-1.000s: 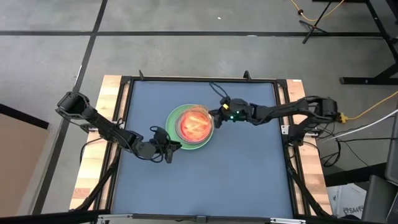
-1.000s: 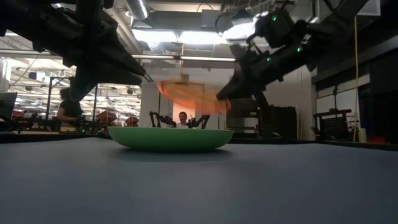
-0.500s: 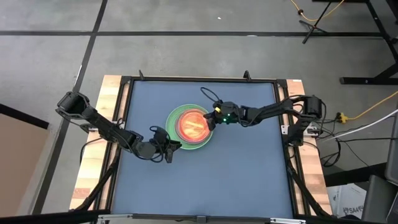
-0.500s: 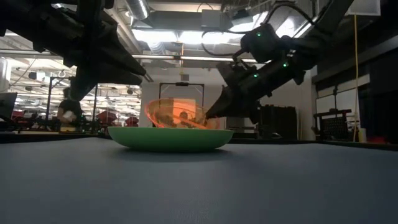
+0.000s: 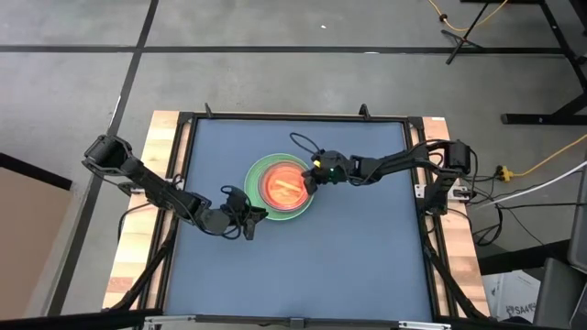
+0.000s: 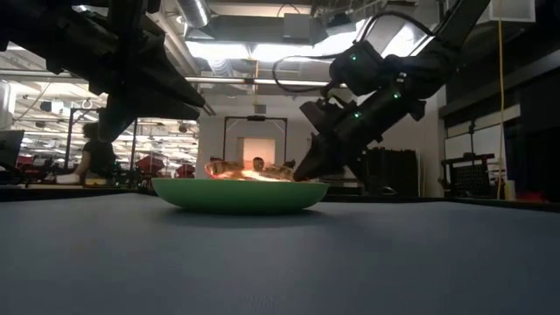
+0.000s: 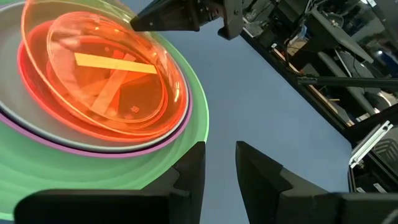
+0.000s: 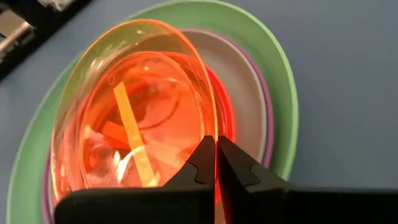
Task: Stack plastic plates
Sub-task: Stack the transparent orange plate on the transparent pink plate, then return to Home Position
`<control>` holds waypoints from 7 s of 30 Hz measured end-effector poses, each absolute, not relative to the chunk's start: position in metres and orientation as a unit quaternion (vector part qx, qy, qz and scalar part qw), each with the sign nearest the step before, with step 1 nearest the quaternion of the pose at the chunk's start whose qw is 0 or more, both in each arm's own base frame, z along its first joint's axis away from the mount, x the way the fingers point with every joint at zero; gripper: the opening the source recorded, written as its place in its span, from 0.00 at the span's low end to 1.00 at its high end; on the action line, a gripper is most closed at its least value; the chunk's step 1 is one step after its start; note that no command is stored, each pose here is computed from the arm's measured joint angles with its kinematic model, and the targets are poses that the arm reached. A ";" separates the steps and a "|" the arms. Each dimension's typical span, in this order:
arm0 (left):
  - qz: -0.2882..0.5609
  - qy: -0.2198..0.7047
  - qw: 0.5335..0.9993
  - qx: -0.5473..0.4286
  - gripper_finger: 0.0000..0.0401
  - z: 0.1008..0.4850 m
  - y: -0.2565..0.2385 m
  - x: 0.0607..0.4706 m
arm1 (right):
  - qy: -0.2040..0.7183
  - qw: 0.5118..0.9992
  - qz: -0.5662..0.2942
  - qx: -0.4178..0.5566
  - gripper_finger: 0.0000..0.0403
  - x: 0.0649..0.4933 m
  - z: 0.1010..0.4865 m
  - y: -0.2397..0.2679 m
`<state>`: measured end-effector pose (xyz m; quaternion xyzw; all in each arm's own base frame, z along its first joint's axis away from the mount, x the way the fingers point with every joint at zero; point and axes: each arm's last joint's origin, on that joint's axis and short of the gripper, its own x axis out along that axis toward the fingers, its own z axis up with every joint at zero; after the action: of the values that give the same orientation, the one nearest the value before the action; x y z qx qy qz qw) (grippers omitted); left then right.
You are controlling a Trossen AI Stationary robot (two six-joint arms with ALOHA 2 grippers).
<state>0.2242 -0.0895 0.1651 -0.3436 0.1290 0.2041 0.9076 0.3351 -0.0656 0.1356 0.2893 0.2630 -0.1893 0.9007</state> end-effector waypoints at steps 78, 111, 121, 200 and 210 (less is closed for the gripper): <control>0.104 0.031 0.965 -0.238 0.21 0.200 -0.067 0.244 | 0.161 0.961 -0.109 0.198 0.23 0.309 0.231 -0.102; 0.104 -0.116 0.982 -0.110 0.20 0.301 -0.019 0.134 | 0.015 0.994 -0.050 0.092 0.23 0.183 0.386 -0.056; 0.104 -0.133 0.980 -0.104 0.20 0.305 -0.011 0.100 | 0.018 0.994 -0.050 0.093 0.23 0.132 0.395 -0.039; 0.147 -0.127 0.981 0.026 0.21 0.192 -0.003 0.091 | -0.125 0.991 -0.050 0.026 0.23 0.091 0.190 -0.025; 0.196 -0.104 0.973 0.060 0.21 0.189 0.009 0.092 | -0.070 0.995 -0.054 0.042 0.23 0.093 0.179 -0.026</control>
<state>0.0925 0.0086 0.1886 0.0601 -0.1039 0.1959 0.9733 0.0926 -0.0256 0.1786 0.0419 -0.0697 -0.0539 0.9952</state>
